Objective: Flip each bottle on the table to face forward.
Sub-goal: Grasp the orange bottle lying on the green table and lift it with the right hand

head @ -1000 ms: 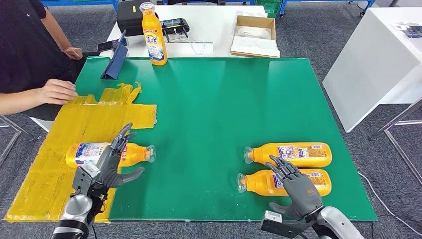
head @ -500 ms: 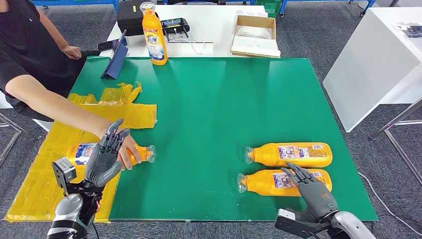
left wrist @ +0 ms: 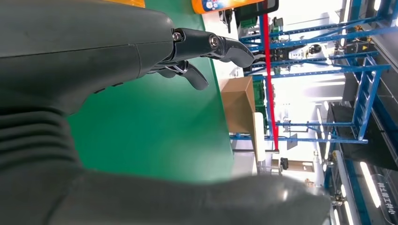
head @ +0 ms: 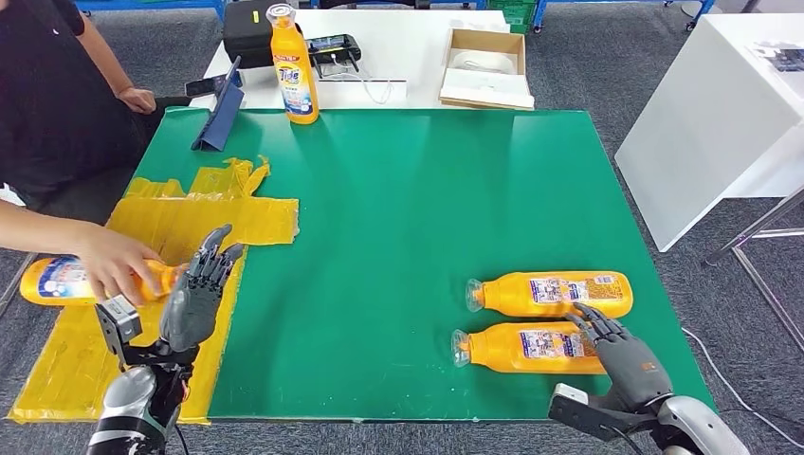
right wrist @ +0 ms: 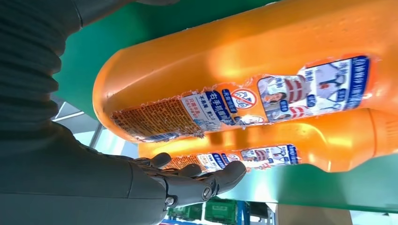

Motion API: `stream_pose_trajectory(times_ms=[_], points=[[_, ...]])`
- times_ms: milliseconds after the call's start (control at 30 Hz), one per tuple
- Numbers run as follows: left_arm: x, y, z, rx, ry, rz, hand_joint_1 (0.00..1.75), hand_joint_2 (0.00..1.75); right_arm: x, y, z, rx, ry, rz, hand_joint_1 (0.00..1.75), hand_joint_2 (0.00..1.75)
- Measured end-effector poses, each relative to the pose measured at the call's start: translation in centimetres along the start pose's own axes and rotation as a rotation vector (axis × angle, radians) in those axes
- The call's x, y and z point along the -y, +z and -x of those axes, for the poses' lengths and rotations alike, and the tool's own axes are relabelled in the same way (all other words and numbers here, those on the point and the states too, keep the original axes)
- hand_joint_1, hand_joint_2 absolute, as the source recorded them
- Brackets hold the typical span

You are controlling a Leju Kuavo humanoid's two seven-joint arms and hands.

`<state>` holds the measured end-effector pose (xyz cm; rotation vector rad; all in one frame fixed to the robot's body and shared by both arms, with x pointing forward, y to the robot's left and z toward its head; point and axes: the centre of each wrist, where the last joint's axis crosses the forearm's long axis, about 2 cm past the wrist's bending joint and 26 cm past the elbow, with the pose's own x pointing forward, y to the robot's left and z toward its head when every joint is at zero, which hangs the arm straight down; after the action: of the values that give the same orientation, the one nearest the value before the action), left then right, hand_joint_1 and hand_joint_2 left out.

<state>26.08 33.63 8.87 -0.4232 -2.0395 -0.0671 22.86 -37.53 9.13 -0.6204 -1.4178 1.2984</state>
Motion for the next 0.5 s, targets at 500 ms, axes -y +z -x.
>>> stream_pose_trajectory(times_ms=[500], points=[[0.3,-0.2,0.5,-0.005,0.015,-0.009,0.00,0.00,-0.5,-2.6,0.1,0.009,0.004,-0.036,0.00,1.75]])
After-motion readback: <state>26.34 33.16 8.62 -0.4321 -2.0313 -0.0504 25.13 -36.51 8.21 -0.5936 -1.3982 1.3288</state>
